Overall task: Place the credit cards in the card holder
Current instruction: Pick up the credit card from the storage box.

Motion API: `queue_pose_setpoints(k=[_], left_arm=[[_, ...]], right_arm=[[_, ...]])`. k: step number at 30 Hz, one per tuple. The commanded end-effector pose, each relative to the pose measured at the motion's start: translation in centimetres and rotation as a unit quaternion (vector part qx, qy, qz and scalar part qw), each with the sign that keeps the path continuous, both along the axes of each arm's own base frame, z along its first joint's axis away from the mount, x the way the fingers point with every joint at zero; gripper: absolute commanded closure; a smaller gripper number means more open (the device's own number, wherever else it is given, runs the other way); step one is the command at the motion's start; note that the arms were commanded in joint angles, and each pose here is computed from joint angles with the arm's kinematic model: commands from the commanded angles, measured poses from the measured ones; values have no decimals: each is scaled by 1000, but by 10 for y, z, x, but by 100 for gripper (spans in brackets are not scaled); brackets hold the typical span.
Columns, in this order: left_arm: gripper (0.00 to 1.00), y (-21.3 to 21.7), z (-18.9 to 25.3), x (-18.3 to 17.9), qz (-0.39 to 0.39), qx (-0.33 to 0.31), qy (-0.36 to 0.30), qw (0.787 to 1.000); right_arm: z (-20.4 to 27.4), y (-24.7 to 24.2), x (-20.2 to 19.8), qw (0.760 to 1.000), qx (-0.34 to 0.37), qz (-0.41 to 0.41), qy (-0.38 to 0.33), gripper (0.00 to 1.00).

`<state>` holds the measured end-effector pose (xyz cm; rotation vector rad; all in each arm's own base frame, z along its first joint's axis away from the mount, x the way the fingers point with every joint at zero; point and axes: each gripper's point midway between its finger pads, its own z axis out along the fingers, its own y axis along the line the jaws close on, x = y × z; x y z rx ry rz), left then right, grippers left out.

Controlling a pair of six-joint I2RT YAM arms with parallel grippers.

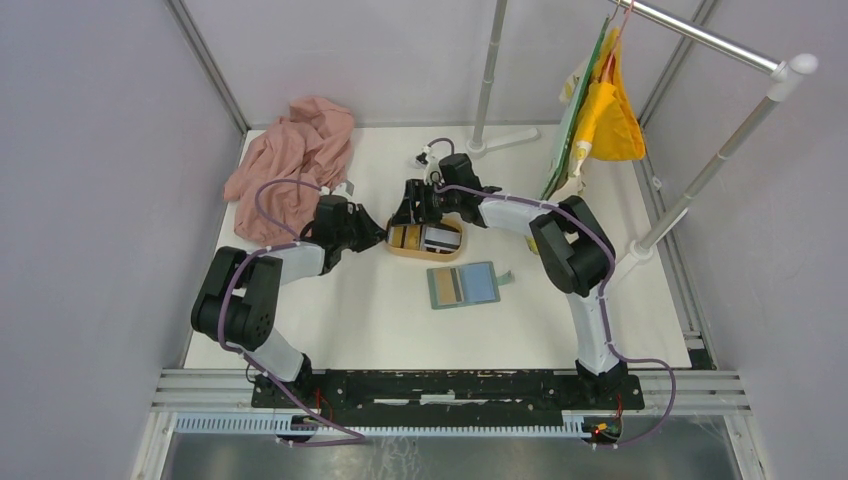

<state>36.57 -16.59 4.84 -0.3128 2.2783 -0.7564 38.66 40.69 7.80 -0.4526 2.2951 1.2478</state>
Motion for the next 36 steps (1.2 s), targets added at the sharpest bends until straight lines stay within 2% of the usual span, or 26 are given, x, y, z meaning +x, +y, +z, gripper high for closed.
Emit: queue_pose_setpoints(k=[1,9,12,25,36], left_arm=[[81,-25,54,16,-38,-51,-76,995],[79,-35,55,13,-60,-53,-77,994],[75,-40,56,11,-70,-54,-78,993],[62,-46,55,3,-90,-56,-75,992],[61,-68,42,-1,-130,-62,-54,988]], right_arm=[[16,0,-3,1000,23,-6,-9,32],[-9,-4,-18,998,34,-21,51,29],[-8,-1,-22,997,49,-17,64,29],[1,1,-20,996,69,-6,57,29],[-7,-17,-9,996,56,-35,65,29]])
